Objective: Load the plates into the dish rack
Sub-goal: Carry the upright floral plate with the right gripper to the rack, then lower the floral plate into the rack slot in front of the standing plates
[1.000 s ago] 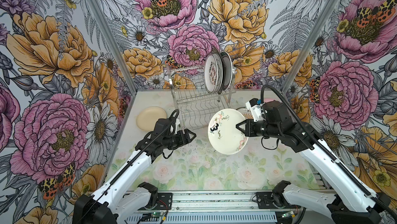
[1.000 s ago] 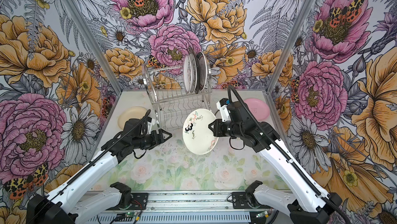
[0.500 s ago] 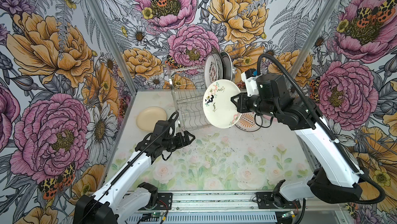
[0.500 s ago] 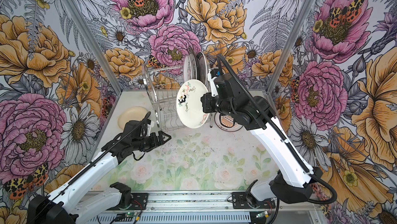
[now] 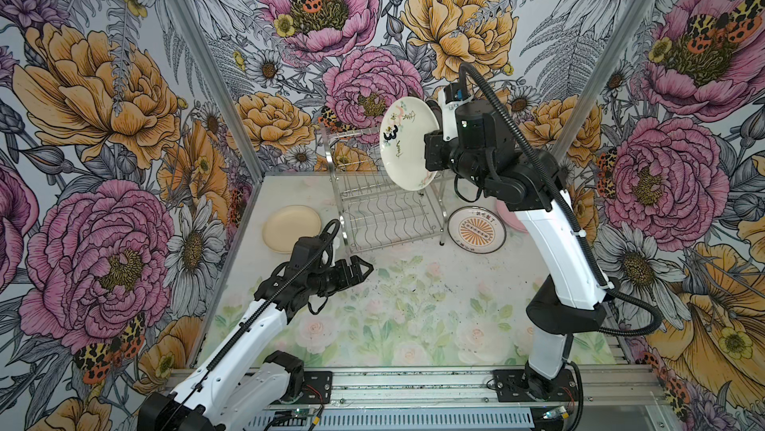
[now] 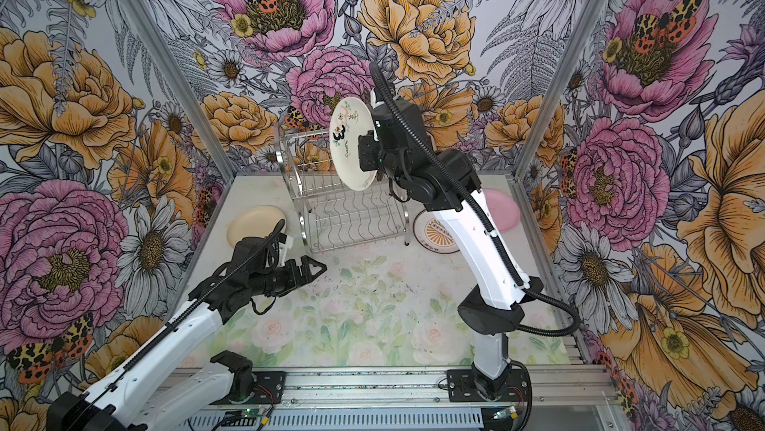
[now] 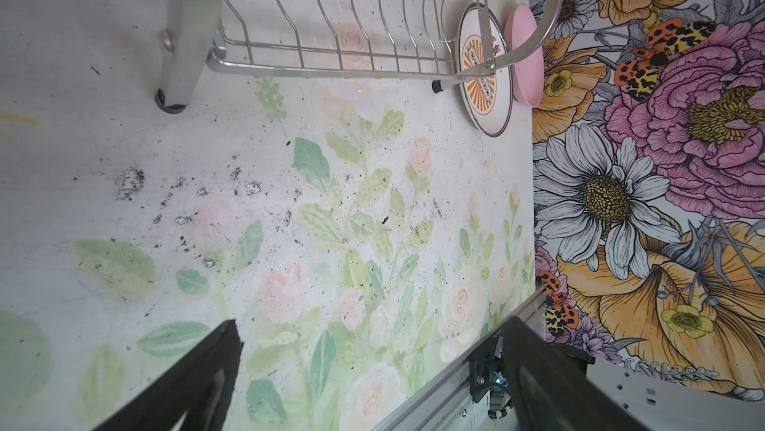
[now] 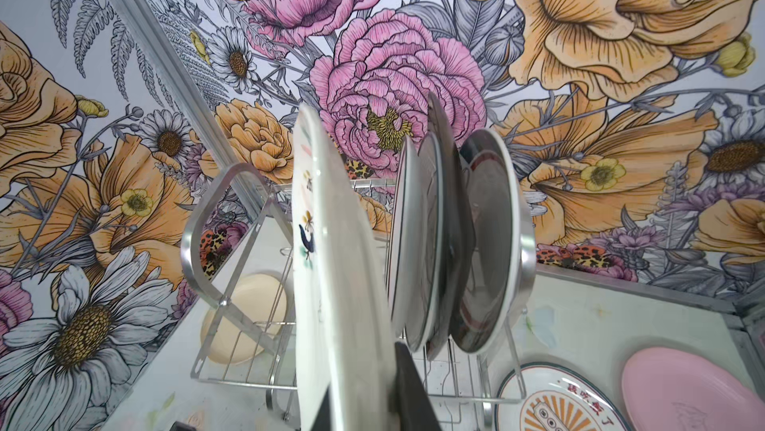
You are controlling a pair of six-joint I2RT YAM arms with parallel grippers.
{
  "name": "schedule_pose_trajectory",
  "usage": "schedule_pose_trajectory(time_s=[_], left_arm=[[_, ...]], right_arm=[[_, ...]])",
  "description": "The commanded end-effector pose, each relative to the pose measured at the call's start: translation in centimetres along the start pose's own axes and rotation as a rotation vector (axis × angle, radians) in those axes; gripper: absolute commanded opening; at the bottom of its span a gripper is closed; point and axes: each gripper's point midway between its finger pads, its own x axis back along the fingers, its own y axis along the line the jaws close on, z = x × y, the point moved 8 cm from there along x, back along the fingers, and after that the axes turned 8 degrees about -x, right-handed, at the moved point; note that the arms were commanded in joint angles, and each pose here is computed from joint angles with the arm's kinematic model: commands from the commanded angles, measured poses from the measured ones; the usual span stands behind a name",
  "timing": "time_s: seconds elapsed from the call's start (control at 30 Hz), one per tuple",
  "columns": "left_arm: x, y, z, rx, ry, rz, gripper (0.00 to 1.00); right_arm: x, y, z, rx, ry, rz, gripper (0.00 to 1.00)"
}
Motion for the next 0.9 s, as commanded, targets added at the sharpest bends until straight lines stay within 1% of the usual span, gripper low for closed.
schedule_pose_trajectory(time_s=[0.0,0.23,0.47,0.87], left_arm=[[0.2,0.5,0.4,0.003,0.001,-0.007,0.98],[0.1,0.7,0.7,0.015,0.001,-0.014,0.99],[0.1,0.8,0.8,0.017,0.002,-0.022,0.99],[0.0,1.2,0.9,0.023,-0.001,-0.035,0.99]], right_arm=[[0.5,1.2,-2.6,0.021,-0.187,0.045,0.00],[-2.7,3.0,-2.1,0.092,-0.266,0.151,0.00],[-4.7,3.7,-2.0,0.112,-0.328,0.235,0.00],[-8.8,2.8,-0.3,0.120,-0.300,0.304,0.00]])
